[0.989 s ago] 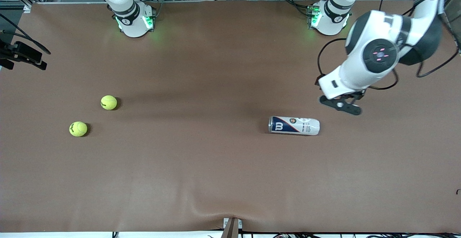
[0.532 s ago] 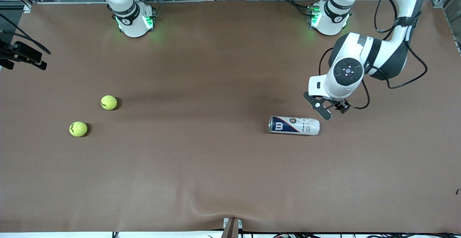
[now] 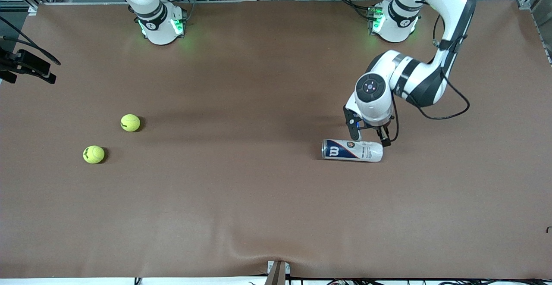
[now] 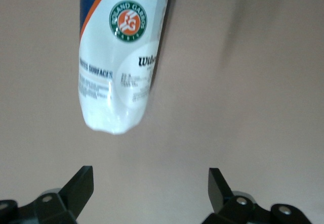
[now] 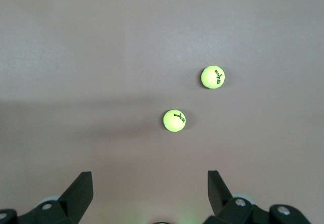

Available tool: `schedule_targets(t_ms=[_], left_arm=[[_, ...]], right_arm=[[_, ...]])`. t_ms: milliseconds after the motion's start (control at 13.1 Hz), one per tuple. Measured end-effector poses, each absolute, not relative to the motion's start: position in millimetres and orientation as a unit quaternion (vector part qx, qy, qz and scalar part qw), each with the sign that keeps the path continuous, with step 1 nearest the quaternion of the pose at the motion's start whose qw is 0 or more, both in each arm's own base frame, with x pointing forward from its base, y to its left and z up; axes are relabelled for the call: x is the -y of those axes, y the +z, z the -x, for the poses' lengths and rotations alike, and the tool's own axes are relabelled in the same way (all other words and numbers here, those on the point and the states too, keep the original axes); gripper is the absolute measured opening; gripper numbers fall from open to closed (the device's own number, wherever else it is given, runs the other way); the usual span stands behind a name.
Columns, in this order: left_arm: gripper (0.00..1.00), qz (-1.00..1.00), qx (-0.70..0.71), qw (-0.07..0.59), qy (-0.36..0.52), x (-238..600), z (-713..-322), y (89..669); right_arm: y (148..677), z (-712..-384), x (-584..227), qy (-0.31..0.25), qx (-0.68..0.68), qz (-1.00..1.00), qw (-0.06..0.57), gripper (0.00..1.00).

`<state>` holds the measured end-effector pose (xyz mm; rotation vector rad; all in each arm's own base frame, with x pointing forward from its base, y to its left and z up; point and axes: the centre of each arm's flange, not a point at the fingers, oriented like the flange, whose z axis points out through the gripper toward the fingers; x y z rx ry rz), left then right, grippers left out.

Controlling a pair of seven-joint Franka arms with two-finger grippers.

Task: Insert tennis ball vertically with right arm
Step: 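Lower the left gripper and grasp the ball can around its body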

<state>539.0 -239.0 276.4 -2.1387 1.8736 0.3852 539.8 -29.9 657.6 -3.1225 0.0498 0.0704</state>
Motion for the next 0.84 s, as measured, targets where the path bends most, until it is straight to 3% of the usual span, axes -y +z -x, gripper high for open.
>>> schedule_targets(t_ms=[837], left_arm=[[1.00,0.693,-0.692,0.154,0.135,276,-558,235]], right_arm=[[658,-540,30,0.023,-0.016,1.000,0.009,1.00]])
